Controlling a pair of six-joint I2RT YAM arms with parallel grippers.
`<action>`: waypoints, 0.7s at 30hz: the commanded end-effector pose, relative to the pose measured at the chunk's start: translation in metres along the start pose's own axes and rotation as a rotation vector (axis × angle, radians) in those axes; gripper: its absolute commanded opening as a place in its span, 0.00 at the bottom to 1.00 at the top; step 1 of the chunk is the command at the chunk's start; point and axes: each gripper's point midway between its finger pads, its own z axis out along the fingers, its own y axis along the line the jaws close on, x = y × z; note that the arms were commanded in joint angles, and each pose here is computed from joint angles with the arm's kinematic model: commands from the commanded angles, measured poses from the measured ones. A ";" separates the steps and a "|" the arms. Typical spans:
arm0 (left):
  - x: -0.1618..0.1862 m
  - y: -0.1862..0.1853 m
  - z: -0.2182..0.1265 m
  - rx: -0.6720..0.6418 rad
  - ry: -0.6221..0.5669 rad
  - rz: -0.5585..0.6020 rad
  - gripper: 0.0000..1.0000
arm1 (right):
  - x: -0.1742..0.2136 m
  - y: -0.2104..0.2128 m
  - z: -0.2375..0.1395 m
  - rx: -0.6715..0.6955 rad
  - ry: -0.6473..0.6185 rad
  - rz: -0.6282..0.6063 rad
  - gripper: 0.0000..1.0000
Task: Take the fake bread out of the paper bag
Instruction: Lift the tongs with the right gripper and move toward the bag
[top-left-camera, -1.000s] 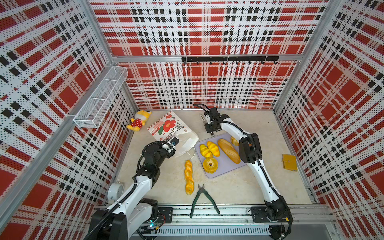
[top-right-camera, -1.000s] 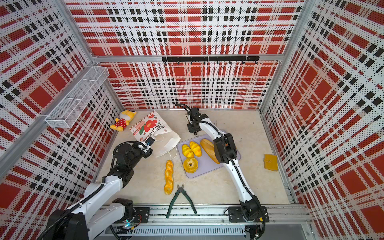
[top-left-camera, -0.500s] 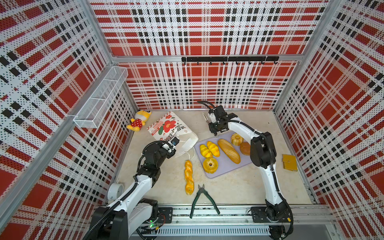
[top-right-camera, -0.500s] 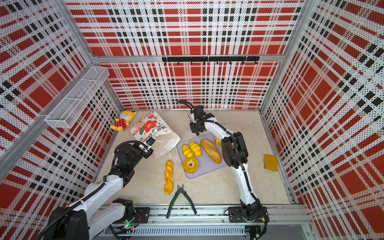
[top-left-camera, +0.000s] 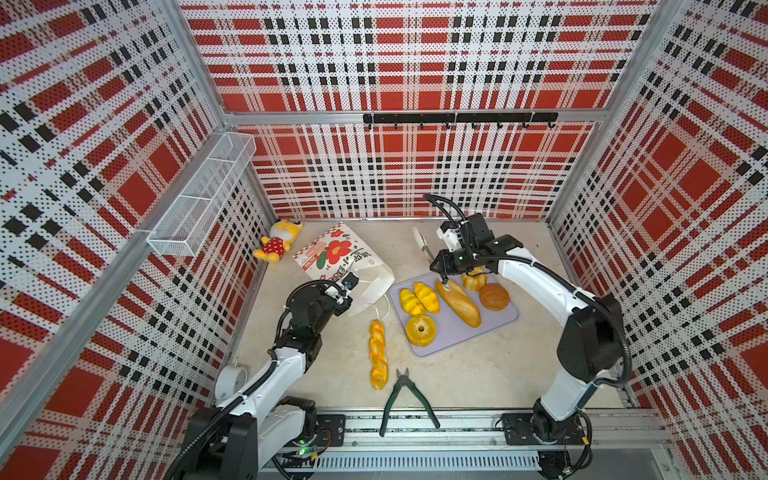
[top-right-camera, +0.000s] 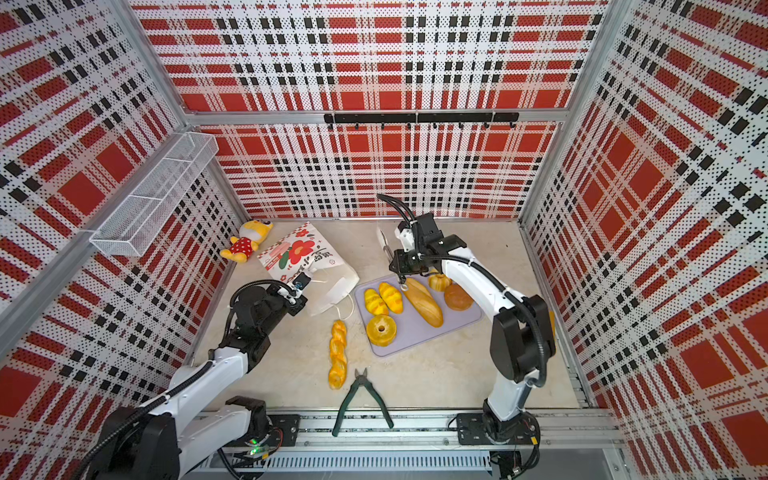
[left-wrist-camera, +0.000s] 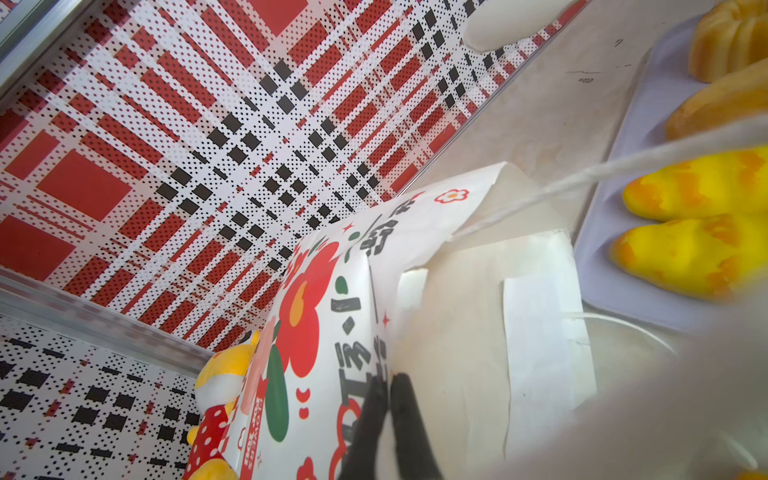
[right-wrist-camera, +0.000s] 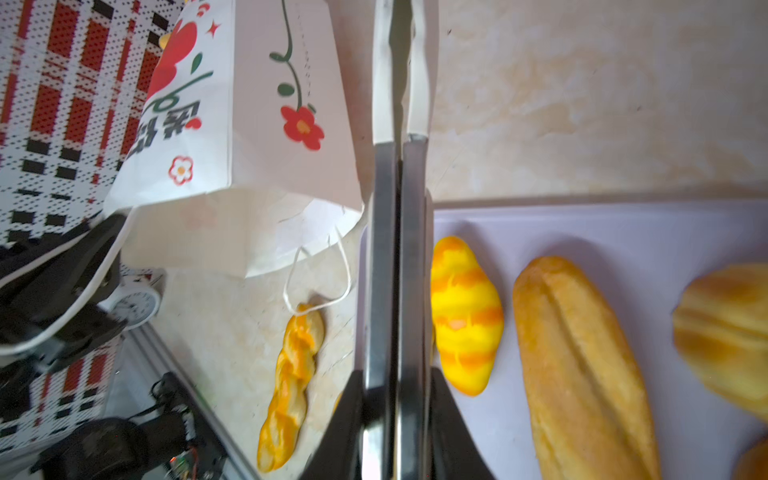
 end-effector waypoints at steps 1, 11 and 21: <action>-0.010 0.007 0.000 -0.021 -0.040 -0.012 0.00 | 0.022 0.031 -0.016 -0.112 0.010 0.041 0.00; -0.012 0.006 -0.001 -0.015 -0.050 -0.022 0.00 | 0.099 0.086 -0.020 -0.270 0.129 0.080 0.00; -0.017 0.001 -0.001 0.005 -0.072 -0.021 0.00 | 0.099 0.140 0.009 -0.389 0.172 0.025 0.00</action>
